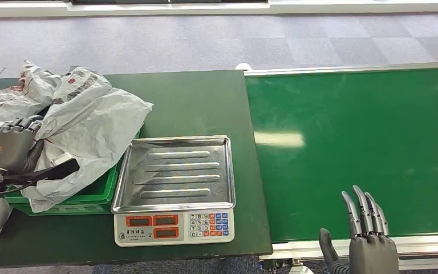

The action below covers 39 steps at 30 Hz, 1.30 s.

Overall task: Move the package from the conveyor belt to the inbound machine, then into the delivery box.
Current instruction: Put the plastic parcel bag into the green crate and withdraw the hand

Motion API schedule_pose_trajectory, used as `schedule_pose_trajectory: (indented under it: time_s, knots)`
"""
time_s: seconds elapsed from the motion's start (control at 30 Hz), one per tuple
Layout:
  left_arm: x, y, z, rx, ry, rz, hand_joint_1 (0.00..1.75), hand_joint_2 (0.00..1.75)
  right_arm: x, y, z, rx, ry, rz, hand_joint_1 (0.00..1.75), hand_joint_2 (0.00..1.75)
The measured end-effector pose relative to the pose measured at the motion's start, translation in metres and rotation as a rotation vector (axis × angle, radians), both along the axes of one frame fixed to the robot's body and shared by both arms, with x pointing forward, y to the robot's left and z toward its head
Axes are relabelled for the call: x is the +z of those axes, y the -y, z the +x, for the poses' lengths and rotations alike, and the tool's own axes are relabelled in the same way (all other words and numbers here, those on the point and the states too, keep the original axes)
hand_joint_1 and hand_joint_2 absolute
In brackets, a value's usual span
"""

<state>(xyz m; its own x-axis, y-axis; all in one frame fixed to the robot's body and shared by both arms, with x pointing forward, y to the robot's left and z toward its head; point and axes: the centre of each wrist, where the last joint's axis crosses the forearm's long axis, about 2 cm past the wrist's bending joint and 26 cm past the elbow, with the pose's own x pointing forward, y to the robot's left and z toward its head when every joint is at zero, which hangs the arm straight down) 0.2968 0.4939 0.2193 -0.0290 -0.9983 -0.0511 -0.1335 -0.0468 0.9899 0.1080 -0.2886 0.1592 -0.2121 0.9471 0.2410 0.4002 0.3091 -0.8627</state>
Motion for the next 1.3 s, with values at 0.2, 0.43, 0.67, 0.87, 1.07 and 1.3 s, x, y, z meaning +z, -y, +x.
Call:
schedule_pose_trajectory:
  time_s: [0.2, 0.43, 0.67, 0.87, 1.07, 1.3]
  knots:
    - [-0.005, 0.000, -0.002, 0.009, -0.006, -0.015, 1.75, 1.75, 0.000, -0.001, 0.000, -0.002, 0.000, 0.004, 0.00, 1.75]
    - [-0.007, 0.000, -0.002, 0.014, -0.006, -0.023, 1.75, 1.75, 0.000, -0.001, 0.000, -0.003, 0.001, 0.006, 0.00, 1.75]
    - [-0.007, -0.001, -0.003, 0.021, -0.007, -0.027, 1.75, 1.75, 0.000, -0.001, 0.000, -0.001, 0.001, 0.006, 0.00, 1.75]
    - [-0.016, -0.010, -0.011, 0.077, -0.020, -0.031, 1.75, 1.75, 0.000, -0.002, 0.001, 0.004, 0.003, -0.001, 0.00, 1.75]
    - [-0.033, -0.024, -0.018, 0.158, -0.060, 0.011, 0.00, 0.44, -0.002, -0.001, 0.003, 0.002, -0.005, 0.000, 0.00, 1.75]
    - [-0.043, -0.013, -0.013, 0.274, 0.143, -0.164, 0.00, 0.00, -0.003, -0.003, 0.004, 0.001, -0.011, -0.016, 0.00, 1.75]
